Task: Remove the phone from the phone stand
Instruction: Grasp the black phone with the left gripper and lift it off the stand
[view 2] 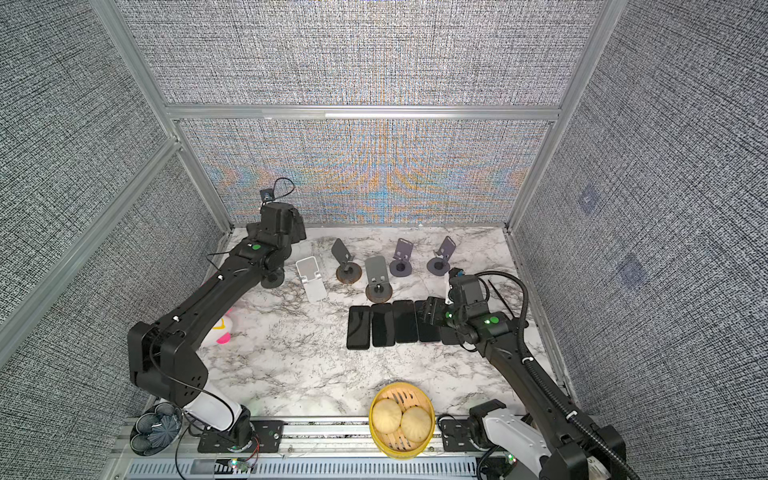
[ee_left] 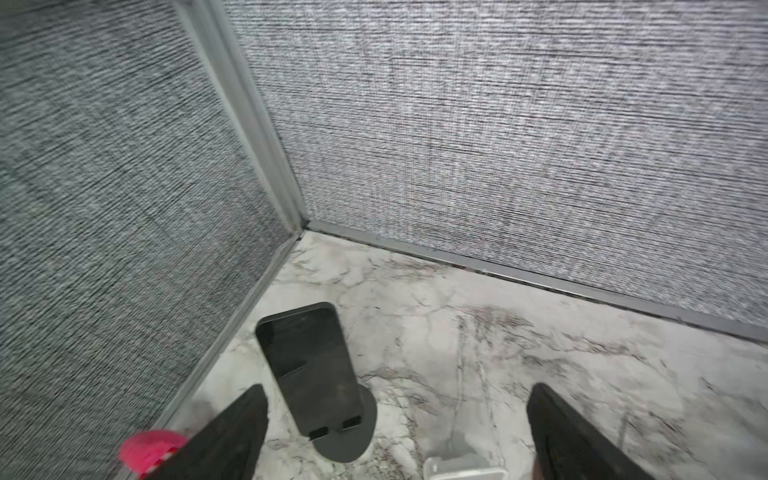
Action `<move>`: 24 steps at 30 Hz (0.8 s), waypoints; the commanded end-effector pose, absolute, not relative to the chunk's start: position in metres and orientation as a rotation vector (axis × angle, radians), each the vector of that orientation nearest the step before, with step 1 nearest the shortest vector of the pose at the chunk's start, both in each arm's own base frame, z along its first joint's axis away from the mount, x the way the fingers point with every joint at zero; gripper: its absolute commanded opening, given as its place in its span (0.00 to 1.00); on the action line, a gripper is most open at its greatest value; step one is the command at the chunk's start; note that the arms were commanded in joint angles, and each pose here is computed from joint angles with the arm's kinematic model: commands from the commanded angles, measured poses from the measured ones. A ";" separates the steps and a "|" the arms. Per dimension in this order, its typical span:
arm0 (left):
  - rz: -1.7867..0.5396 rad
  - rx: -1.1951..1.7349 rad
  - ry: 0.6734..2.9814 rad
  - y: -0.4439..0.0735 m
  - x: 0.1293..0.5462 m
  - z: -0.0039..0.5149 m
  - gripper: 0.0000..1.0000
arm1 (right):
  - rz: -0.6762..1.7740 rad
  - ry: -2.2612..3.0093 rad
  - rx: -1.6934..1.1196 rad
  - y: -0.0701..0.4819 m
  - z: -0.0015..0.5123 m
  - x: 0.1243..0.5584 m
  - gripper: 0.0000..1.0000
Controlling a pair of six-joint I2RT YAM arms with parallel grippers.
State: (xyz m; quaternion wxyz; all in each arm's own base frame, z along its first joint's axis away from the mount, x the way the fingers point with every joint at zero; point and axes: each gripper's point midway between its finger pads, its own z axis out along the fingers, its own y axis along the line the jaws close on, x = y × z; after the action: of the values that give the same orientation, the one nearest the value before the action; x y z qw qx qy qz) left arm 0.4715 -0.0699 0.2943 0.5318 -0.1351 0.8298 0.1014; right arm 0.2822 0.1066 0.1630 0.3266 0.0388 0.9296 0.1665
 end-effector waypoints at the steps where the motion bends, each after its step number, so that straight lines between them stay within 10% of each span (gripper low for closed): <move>1: 0.234 -0.432 2.014 -0.045 0.469 0.281 0.98 | 0.428 2.433 0.098 0.106 0.164 0.283 0.79; 24: 0.225 -0.571 2.158 0.021 0.512 0.195 0.98 | 0.391 2.454 0.080 0.101 0.159 0.278 0.94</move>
State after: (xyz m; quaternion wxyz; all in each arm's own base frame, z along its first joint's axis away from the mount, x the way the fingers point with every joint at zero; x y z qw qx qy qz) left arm 0.5095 0.0170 0.1956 0.4325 -0.2334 0.8667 0.0859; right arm 0.2780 0.1025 0.1604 0.3218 0.0346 0.9336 0.1540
